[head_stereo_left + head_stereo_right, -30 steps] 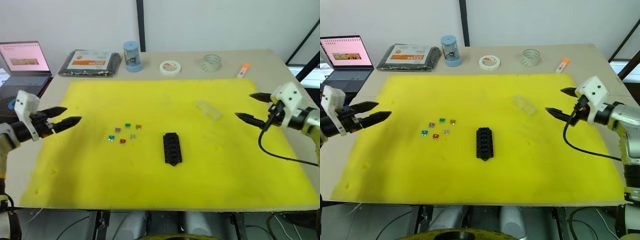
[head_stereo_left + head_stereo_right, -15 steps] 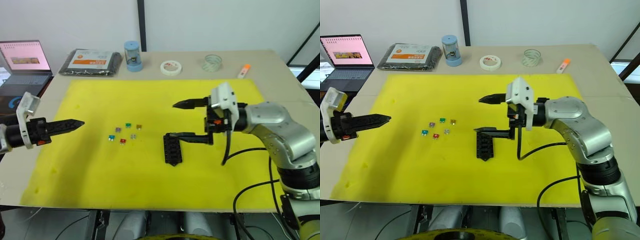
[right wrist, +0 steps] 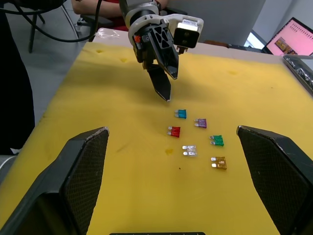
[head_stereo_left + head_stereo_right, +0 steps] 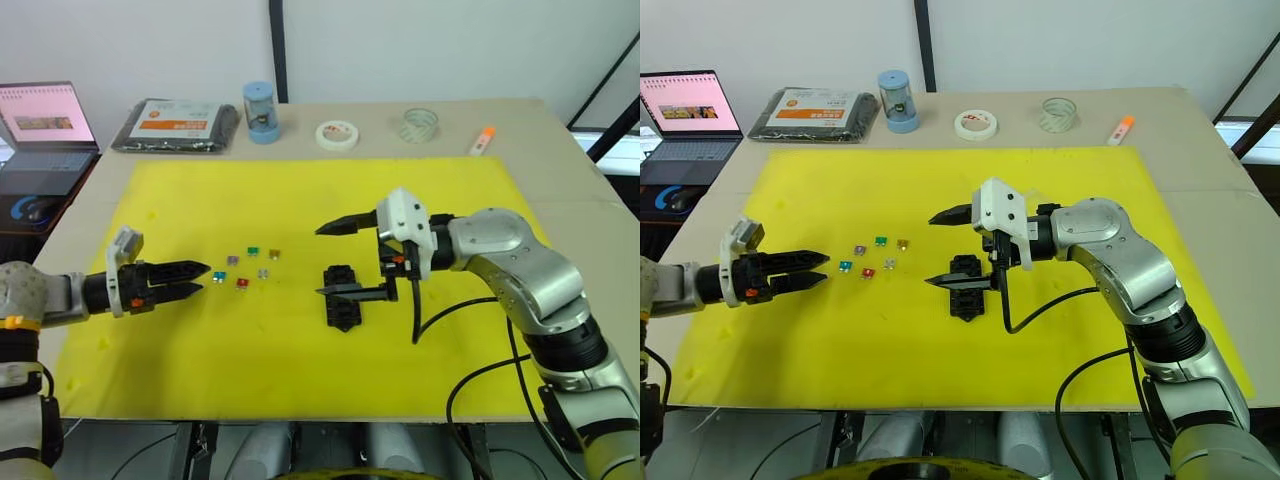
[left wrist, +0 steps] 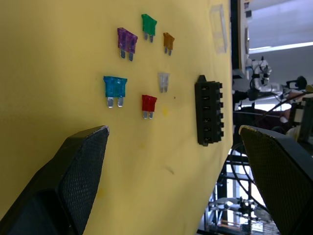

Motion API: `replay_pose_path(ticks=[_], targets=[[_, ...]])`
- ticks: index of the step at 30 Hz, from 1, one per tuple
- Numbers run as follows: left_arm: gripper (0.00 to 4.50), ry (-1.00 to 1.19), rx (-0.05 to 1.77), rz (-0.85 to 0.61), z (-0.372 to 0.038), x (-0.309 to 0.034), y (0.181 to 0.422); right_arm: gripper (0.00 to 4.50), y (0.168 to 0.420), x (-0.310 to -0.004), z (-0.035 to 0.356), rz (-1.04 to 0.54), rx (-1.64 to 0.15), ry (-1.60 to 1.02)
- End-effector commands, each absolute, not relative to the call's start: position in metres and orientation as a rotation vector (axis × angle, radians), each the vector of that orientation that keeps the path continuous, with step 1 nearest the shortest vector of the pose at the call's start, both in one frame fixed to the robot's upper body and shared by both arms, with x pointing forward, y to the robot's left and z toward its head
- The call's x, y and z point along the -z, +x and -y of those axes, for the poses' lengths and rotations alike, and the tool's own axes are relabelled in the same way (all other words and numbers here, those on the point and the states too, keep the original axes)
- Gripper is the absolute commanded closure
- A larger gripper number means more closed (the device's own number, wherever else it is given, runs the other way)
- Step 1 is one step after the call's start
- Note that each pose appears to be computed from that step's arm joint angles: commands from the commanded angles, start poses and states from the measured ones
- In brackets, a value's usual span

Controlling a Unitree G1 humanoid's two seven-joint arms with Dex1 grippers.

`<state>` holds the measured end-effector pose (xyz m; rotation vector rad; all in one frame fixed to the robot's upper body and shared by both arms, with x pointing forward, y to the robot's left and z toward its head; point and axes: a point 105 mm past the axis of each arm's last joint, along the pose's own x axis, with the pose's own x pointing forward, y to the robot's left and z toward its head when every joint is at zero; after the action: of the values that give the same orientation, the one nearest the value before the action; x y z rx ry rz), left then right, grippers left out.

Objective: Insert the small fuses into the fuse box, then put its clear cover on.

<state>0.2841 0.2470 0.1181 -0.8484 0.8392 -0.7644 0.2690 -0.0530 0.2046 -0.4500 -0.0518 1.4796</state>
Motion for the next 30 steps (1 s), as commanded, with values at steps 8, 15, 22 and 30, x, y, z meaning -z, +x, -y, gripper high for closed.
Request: replay_pose_path(ticks=[8,15,22,30], targets=[[0.01,-0.883,0.772,-0.801,-0.234,-0.113,0.303,0.05,0.266,-0.217,0.062,0.085,-1.411,-0.466],[0.01,-0.886,0.773,-0.809,-0.221,-0.105,0.317,0.05,0.266,-0.219,0.065,0.079,-1.387,-0.479],[0.01,-0.870,0.784,-0.839,-0.216,-0.099,0.317,0.05,0.268,-0.219,0.069,0.071,-1.360,-0.486],[2.13,-0.827,0.753,-0.871,-0.217,-0.084,0.315,0.00,0.269,-0.218,0.073,0.065,-1.333,-0.488]])
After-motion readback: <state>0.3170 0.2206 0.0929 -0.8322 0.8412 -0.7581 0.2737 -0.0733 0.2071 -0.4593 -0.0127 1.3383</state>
